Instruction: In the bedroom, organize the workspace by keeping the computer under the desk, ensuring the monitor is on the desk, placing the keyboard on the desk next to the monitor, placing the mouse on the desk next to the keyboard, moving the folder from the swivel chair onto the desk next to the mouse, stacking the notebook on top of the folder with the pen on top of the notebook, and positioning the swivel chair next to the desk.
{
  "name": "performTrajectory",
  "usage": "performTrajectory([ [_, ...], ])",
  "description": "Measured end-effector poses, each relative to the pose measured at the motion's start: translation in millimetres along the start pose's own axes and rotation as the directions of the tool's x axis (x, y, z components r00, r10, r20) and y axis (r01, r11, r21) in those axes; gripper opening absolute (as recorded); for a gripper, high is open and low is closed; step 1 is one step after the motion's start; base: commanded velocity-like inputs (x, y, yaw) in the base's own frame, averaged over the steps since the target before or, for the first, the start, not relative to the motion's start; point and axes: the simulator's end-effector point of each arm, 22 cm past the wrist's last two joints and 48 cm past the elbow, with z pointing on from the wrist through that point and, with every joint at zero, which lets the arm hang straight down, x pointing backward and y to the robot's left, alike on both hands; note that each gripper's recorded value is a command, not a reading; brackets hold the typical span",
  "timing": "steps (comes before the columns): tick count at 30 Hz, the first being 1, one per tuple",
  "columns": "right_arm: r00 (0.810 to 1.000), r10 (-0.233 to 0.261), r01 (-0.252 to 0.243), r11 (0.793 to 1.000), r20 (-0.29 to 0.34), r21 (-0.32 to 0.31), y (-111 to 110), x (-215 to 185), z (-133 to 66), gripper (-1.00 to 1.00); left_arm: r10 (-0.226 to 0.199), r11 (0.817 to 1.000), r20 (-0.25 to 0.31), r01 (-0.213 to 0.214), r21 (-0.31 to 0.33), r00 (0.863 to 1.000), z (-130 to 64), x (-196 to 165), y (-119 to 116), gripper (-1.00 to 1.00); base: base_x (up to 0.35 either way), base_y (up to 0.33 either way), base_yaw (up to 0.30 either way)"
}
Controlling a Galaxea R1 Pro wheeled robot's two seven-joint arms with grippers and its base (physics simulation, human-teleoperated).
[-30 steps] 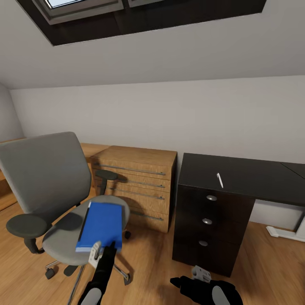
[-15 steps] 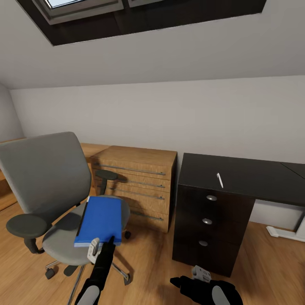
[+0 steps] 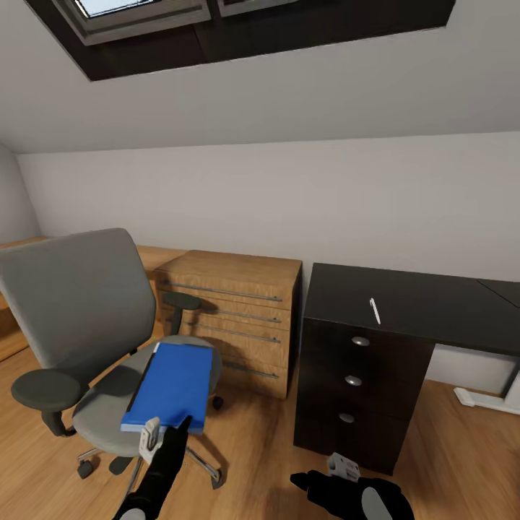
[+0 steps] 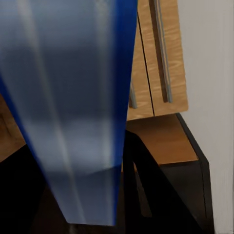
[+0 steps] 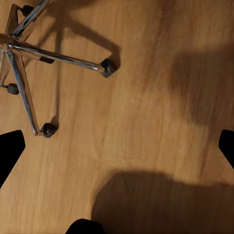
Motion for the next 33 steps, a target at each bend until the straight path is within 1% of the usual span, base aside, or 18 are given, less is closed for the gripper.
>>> performTrajectory([
  [1, 1.000, 0.000, 0.000, 1.000, 0.001, 0.002, 0.1, -1.6, -1.7, 1.00, -0.002, 1.000, -0.018, 0.002, -0.006, 1.000, -1.0, 2.6, -1.1, -1.00, 0.000, 0.000, 0.000],
  [2, 1.000, -0.006, 0.006, 1.000, 0.005, 0.017, -7.0, -5.5, -5.5, 1.00, -0.005, 1.000, -0.059, 0.004, -0.014, 0.998, -2.6, 10.5, -2.3, -1.00, 0.000, 0.000, 0.000],
  [4, 1.000, -0.020, 0.020, 0.999, 0.011, 0.050, -23.8, -13.1, -14.3, 1.00, -0.011, 1.000, -0.107, 0.010, -0.014, 0.994, -2.9, 19.4, -9.3, -1.00, 0.000, 0.000, 0.000],
  [5, 0.999, -0.030, 0.029, 0.997, 0.014, 0.069, -34.3, -17.8, -19.9, 1.00, -0.015, 1.000, -0.130, 0.014, -0.012, 0.991, -2.7, 23.8, -13.6, -1.00, 0.000, 0.000, 0.000],
  [6, 0.998, -0.051, 0.049, 0.993, 0.021, 0.110, -56.4, -26.5, -30.2, 1.00, -0.021, 1.000, -0.171, 0.020, -0.007, 0.985, -2.7, 32.3, -20.2, -1.00, 0.000, 0.000, 0.000],
  [8, 0.997, -0.069, 0.064, 0.987, 0.032, 0.145, -73.9, -36.6, -41.4, 1.00, -0.024, 1.000, -0.203, 0.025, 0.002, 0.979, -2.0, 37.5, -29.7, -1.00, 0.000, 0.000, 0.000],
  [11, 0.994, -0.101, 0.089, 0.977, 0.051, 0.195, -94.4, -46.4, -53.7, 1.00, -0.022, 0.999, -0.235, 0.028, 0.020, 0.972, 0.0, 42.6, -46.2, -1.00, 0.000, 0.000, -0.005],
  [12, 0.991, -0.125, 0.110, 0.964, 0.051, 0.241, -113.5, -43.6, -58.9, 1.00, -0.016, 0.999, -0.259, 0.025, 0.034, 0.966, 0.1, 49.4, -55.0, -1.00, 0.000, 0.000, -0.035],
  [14, 0.987, -0.153, 0.134, 0.947, 0.043, 0.291, -133.6, -37.1, -65.4, 1.00, -0.005, 0.998, -0.285, 0.021, 0.053, 0.959, -0.1, 57.3, -68.0, -1.00, 0.000, 0.000, -0.085],
  [15, 0.982, -0.186, 0.162, 0.928, 0.039, 0.336, -152.0, -29.1, -70.6, 1.00, 0.006, 0.997, -0.304, 0.018, 0.075, 0.953, -0.5, 63.8, -80.2, -1.00, 0.000, 0.000, -0.140],
  [18, 0.969, -0.241, 0.205, 0.897, 0.044, 0.391, -173.5, -18.2, -80.0, 1.00, 0.020, 0.994, -0.323, 0.016, 0.106, 0.946, -1.1, 68.9, -100.9, -1.00, 0.000, 0.000, -0.190],
  [19, 0.960, -0.276, 0.230, 0.880, 0.054, 0.416, -184.1, -11.8, -84.5, 1.00, 0.026, 0.992, -0.341, 0.018, 0.124, 0.940, -2.5, 74.0, -111.4, -1.00, 0.000, 0.000, -0.229],
  [22, 0.947, -0.314, 0.255, 0.863, 0.067, 0.436, -192.8, -5.9, -91.5, 1.00, 0.036, 0.988, -0.369, 0.021, 0.151, 0.929, -5.0, 81.4, -130.6, -1.00, 0.000, 0.000, -0.245],
  [23, 0.945, -0.320, 0.260, 0.859, 0.067, 0.441, -195.5, -3.5, -93.3, 1.00, 0.040, 0.987, -0.376, 0.022, 0.160, 0.926, -5.7, 83.2, -137.5, -1.00, 0.000, 0.000, -0.249],
  [24, 0.943, -0.327, 0.266, 0.854, 0.063, 0.447, -201.1, 2.4, -95.3, 1.00, 0.048, 0.983, -0.385, 0.025, 0.181, 0.922, -7.2, 85.8, -149.5, -1.00, 0.000, 0.000, -0.239],
  [26, 0.942, -0.332, 0.272, 0.849, 0.056, 0.453, -205.6, 7.8, -98.5, 1.00, 0.059, 0.977, -0.390, 0.027, 0.211, 0.919, -9.6, 86.6, -167.5, -1.00, 0.000, 0.000, -0.187],
  [30, 0.941, -0.335, 0.277, 0.847, 0.051, 0.454, -204.9, 8.6, -104.0, 1.00, 0.068, 0.972, -0.390, 0.027, 0.232, 0.918, -11.9, 84.6, -185.8, -1.00, 0.000, 0.000, -0.098],
  [33, 0.941, -0.335, 0.278, 0.846, 0.047, 0.455, -203.7, 8.4, -108.1, 1.00, 0.074, 0.968, -0.381, 0.026, 0.251, 0.921, -13.0, 79.6, -200.4, -1.00, 0.000, 0.000, -0.032],
])
